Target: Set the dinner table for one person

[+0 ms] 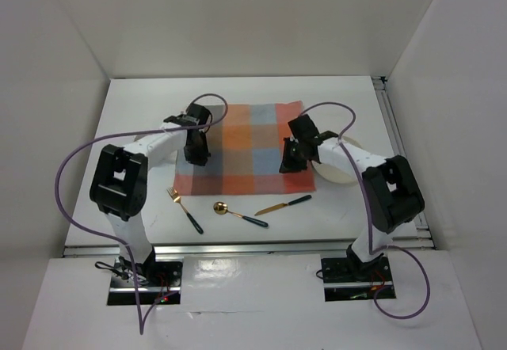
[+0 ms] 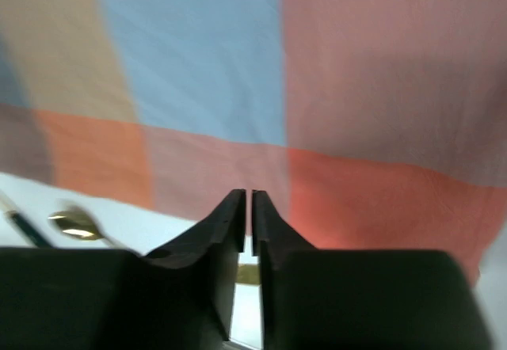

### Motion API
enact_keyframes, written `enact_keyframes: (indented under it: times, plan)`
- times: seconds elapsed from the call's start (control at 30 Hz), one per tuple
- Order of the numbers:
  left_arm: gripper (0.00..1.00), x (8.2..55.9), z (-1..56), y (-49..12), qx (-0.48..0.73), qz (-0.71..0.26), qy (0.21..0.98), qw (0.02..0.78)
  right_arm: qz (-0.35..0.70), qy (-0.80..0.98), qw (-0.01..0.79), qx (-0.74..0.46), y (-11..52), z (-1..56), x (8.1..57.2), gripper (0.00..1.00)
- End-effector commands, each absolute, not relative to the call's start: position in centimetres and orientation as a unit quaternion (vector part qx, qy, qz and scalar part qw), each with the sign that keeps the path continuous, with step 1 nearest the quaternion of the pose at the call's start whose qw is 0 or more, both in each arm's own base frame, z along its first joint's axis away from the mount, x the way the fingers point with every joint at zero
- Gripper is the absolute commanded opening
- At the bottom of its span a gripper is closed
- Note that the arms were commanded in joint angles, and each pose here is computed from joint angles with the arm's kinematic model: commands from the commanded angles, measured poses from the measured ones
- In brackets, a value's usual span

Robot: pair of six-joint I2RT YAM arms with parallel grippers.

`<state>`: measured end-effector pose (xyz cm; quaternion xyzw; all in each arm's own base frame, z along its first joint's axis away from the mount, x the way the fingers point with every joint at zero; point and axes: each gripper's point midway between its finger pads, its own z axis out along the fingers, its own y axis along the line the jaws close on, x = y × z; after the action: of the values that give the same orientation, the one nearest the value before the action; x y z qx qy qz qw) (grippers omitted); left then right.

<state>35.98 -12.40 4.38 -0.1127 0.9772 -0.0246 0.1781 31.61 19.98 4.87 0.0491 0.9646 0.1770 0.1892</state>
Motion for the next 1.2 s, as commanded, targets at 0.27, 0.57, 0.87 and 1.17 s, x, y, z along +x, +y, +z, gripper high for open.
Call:
enact_keyframes:
  times: [0.27,0.57,0.87,1.17]
  plan:
    - [0.46,38.6,20.3,-13.7,-0.089,-0.097,0.935,0.329,0.117,0.923,0.359,0.079,16.8,17.9,35.5,0.68]
    - [0.49,37.3,23.9,-15.1,-0.066,-0.155,0.922,0.349,0.082,0.895,0.245,0.365,4.2,11.0,30.7,0.71]
    - [0.49,36.6,21.8,-15.6,-0.06,-0.166,0.928,0.329,0.137,0.83,0.246,0.481,-0.2,8.2,29.4,0.71]
    - [0.49,36.4,21.2,-15.7,-0.054,-0.168,0.93,0.324,0.129,0.818,0.221,0.515,-0.7,4.1,30.7,0.7]
